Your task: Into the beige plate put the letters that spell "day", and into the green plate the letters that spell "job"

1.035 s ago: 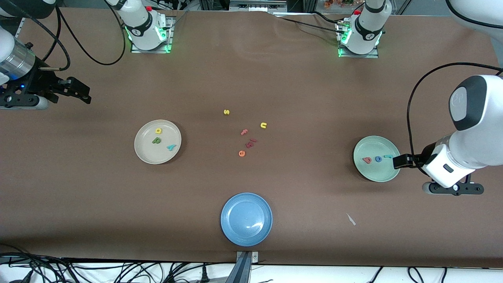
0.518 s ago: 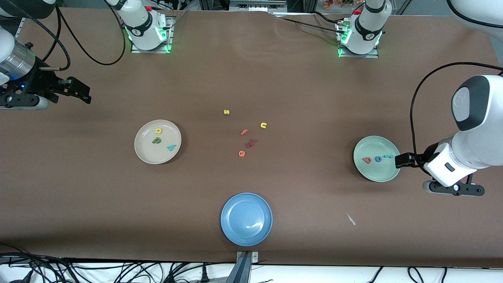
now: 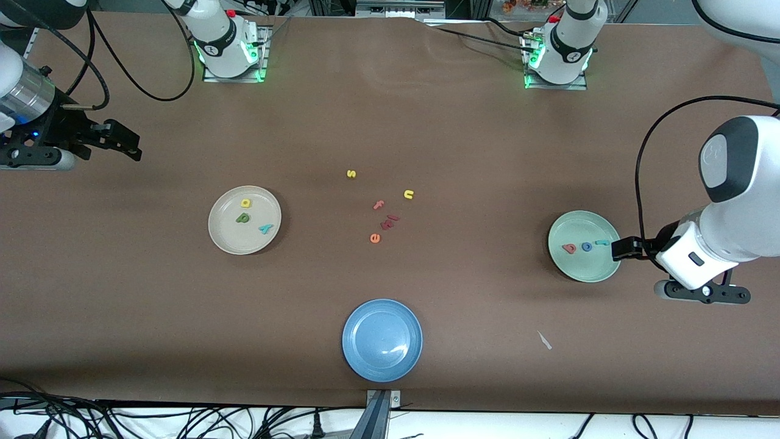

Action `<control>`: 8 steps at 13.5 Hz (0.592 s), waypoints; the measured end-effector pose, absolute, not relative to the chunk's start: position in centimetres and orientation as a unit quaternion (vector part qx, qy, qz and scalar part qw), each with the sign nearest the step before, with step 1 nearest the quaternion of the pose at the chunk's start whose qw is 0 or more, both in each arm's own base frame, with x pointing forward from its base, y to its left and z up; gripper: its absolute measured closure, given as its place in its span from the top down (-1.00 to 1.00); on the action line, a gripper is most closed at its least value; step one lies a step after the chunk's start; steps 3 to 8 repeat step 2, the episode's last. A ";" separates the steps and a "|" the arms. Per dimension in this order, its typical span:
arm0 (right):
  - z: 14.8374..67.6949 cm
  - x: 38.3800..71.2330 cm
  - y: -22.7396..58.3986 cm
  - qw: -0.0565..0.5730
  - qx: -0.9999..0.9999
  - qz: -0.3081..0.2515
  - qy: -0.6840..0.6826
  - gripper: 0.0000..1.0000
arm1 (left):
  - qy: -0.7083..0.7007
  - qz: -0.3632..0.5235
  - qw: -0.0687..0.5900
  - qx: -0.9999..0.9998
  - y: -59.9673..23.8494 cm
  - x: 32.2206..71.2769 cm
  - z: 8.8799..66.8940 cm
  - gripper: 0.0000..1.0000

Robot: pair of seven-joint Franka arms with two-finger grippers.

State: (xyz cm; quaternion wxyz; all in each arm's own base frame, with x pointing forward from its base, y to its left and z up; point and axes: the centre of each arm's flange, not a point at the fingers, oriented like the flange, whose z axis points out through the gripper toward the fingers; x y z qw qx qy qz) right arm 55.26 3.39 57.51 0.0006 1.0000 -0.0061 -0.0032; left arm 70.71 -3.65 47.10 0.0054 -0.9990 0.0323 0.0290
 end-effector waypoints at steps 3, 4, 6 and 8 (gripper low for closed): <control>57.5 55.3 3.4 0.001 1.000 -0.003 -0.006 1.00 | 0.032 0.029 0.005 -0.999 -3.6 70.7 47.1 1.00; 57.5 55.3 3.4 0.001 1.000 -0.003 -0.006 1.00 | 0.032 0.029 0.005 -0.999 -3.6 70.7 47.1 1.00; 57.5 55.3 3.4 0.001 1.000 -0.003 -0.006 1.00 | 0.032 0.029 0.005 -0.999 -3.6 70.7 47.1 1.00; 57.5 55.3 3.4 0.001 1.000 -0.003 -0.006 1.00 | 0.032 0.029 0.005 -0.999 -3.6 70.7 47.1 1.00</control>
